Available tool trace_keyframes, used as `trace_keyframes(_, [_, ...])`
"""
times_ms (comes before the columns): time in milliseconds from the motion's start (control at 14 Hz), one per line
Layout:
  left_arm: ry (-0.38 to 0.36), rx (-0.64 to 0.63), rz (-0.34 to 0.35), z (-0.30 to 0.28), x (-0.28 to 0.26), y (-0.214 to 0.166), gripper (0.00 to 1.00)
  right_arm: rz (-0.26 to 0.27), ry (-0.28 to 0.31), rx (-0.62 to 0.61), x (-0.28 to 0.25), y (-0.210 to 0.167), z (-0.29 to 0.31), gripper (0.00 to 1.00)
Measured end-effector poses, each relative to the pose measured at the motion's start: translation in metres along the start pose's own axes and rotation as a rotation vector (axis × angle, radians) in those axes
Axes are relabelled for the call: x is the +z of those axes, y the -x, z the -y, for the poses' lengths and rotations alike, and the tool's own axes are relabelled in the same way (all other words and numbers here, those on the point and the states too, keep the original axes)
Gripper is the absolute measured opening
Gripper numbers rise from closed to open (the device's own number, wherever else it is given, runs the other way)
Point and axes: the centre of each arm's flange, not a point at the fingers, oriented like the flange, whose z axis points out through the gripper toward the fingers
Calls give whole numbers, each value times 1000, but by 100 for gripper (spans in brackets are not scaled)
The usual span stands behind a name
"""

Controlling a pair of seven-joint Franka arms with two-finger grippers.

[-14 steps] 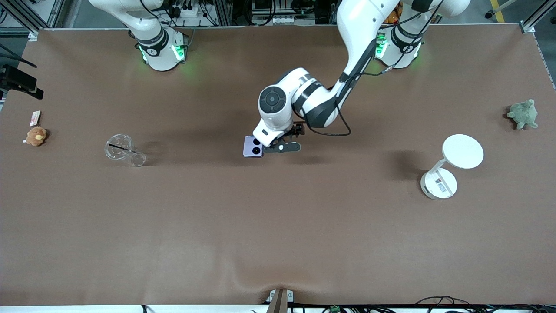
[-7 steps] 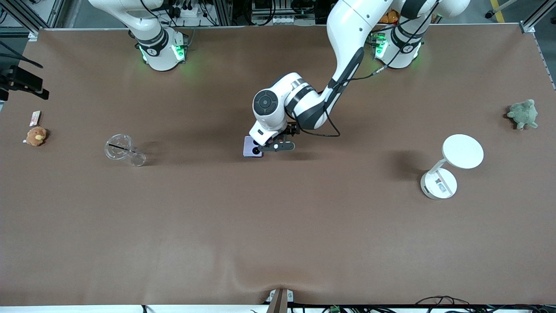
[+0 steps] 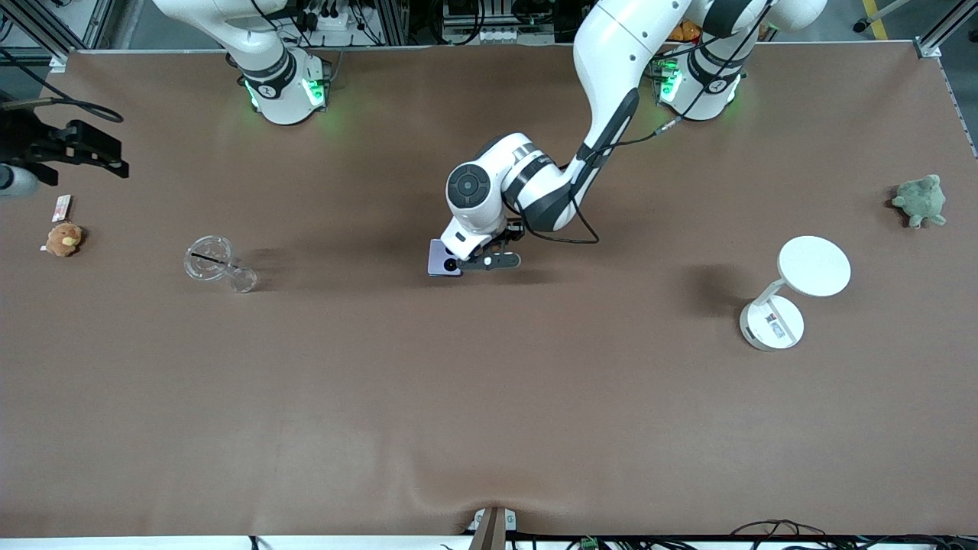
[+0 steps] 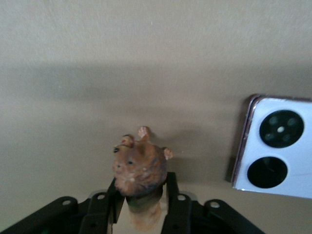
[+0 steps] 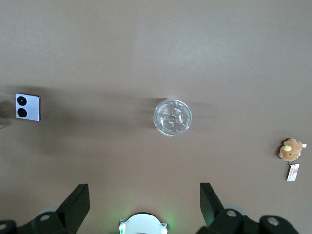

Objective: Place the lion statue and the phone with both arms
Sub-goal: 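Lift the lion with the left gripper while the right gripper reaches in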

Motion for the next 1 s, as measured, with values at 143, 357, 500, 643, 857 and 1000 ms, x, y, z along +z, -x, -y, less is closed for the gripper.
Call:
trace_keyframes(143, [18, -18, -25, 4, -15, -12, 36, 8, -5, -22, 2, -1, 12, 100])
trace_keyframes(357, [58, -72, -101, 27, -67, -42, 36, 24, -15, -1, 8, -7, 44, 100])
trace_keyframes(500, [80, -131, -165, 58, -114, -67, 36, 52, -28, 20, 21, -15, 71, 100])
trace_keyframes(643, [88, -207, -213, 101, -154, -94, 36, 97, -109, 26, 40, -23, 90, 100])
trace_keyframes(857, [56, -338, -209, 179, -177, -137, 36, 159, -220, 31, 71, -31, 104, 100])
trace_keyframes(1000, [-2, -402, -213, 234, -171, -167, 36, 175, -229, 44, 86, -33, 117, 100])
